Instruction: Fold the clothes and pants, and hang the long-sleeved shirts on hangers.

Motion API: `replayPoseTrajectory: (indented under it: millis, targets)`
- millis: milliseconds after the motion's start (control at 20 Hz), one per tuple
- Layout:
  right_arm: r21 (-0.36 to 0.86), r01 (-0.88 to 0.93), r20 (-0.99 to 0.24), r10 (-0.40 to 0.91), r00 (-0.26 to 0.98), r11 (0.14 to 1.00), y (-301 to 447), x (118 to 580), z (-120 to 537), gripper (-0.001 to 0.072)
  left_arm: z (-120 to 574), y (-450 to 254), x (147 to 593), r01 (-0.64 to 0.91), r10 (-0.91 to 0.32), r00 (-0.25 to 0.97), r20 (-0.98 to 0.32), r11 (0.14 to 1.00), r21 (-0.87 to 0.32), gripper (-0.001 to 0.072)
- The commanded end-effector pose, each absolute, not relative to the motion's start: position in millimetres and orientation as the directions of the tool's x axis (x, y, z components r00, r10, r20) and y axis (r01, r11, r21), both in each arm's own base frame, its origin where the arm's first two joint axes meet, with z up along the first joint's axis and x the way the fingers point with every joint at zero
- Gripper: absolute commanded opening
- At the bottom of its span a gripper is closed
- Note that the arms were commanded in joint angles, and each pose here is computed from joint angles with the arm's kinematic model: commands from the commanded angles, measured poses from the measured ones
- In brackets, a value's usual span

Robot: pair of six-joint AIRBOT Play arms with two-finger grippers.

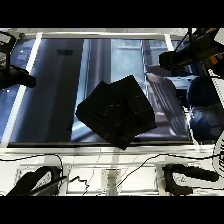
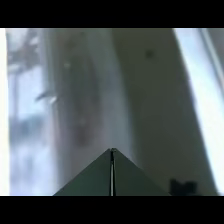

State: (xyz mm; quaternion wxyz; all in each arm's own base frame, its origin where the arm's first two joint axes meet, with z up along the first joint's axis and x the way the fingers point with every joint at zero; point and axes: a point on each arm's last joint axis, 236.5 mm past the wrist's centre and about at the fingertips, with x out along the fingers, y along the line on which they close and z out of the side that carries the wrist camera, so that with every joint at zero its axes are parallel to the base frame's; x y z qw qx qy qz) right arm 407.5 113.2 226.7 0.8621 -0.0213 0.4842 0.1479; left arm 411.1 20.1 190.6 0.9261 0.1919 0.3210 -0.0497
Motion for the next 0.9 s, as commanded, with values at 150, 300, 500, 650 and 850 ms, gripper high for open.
replayPoseTrajectory:
  millis: [150, 300, 500, 650, 850]
  targets:
    - [-0.032, -0.291, -0.889, 0.106, 0.445, 0.956, 74, 417, 196, 0.0039, 193, -39, 416, 0.288, -0.220, 0.780, -0.585, 0.957, 0.025, 0.0022]
    - [0.065, -0.244, -0.962, 0.126, 0.241, 0.968, 39, 395, 117, 0.0039, 173, -43, 416, 0.303, -0.239, 0.734, -0.635, 0.953, -0.008, 0.0421]
    - [0.403, -0.183, -0.902, 0.423, 0.085, 0.897, 42, 352, 47, 0.0039, 122, -48, 406, 0.283, -0.268, 0.591, -0.760, 0.952, -0.116, 0.0633]
    - [0.518, -0.162, -0.842, 0.534, 0.074, 0.840, 45, 336, 35, 0.0040, 53, -52, 396, 0.233, -0.297, 0.451, -0.842, 0.949, -0.210, 0.0633]
    - [0.510, -0.140, -0.844, 0.525, 0.111, 0.849, 32, 340, 24, 0.0040, -34, -82, 359, 0.111, -0.426, 0.271, -0.863, 0.905, -0.411, 0.0633]
